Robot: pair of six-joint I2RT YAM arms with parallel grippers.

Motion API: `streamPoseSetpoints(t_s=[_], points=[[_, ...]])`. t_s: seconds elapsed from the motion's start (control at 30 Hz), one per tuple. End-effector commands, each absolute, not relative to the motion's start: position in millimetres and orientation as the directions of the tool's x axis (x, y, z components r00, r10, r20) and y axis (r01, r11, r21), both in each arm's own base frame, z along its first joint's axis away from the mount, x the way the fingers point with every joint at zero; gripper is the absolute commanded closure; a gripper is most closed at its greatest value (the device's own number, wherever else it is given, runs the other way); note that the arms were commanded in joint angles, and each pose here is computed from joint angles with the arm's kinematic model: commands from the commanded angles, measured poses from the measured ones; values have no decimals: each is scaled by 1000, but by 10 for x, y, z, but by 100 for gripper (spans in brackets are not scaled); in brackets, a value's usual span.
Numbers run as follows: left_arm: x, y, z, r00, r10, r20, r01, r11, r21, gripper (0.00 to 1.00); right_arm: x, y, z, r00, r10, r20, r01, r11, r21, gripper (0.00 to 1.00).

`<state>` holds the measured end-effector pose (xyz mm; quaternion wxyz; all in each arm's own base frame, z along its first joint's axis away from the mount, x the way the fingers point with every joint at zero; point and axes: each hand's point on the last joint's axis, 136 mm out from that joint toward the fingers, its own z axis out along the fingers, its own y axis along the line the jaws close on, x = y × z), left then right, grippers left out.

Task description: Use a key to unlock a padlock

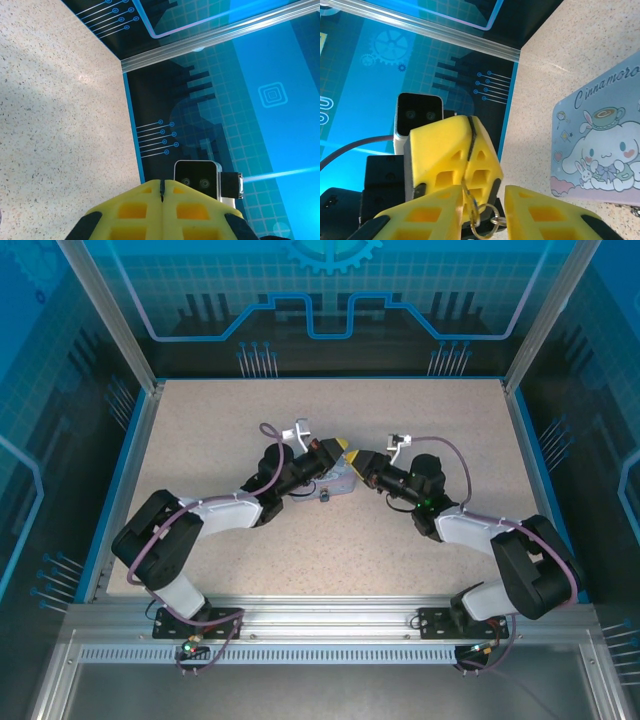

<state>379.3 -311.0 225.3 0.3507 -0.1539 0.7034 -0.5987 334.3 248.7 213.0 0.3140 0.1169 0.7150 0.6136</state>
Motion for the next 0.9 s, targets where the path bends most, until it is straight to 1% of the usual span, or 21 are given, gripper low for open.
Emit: streamPoseSetpoints(t_s=[0.0,0.4,0.57,0.73,0.87], points=[[3794,-3201,2352,-722,-620,-307,225,208,-952,100,3379,2524,2319,-768,536,-351,-289,199,936,72],[3802,-3201,2342,-721,-622,-305,219,213,-952,100,3359,2525,2286,-773,531,-348,-286,198,938,82],[3812,-3198,2349,-719,-624,-307,220,215,-952,100,3337,2514,2274,-772,531,-348,-285,200,937,83],[3813,-3201,2351,-719,-623,-309,219,218,-951,100,3313,2498,2264,-772,532,-349,-284,203,937,82],[3814,-3195,2348,-717,-623,-312,219,223,-950,100,3302,2493,2257,-771,532,-350,-283,206,937,84]])
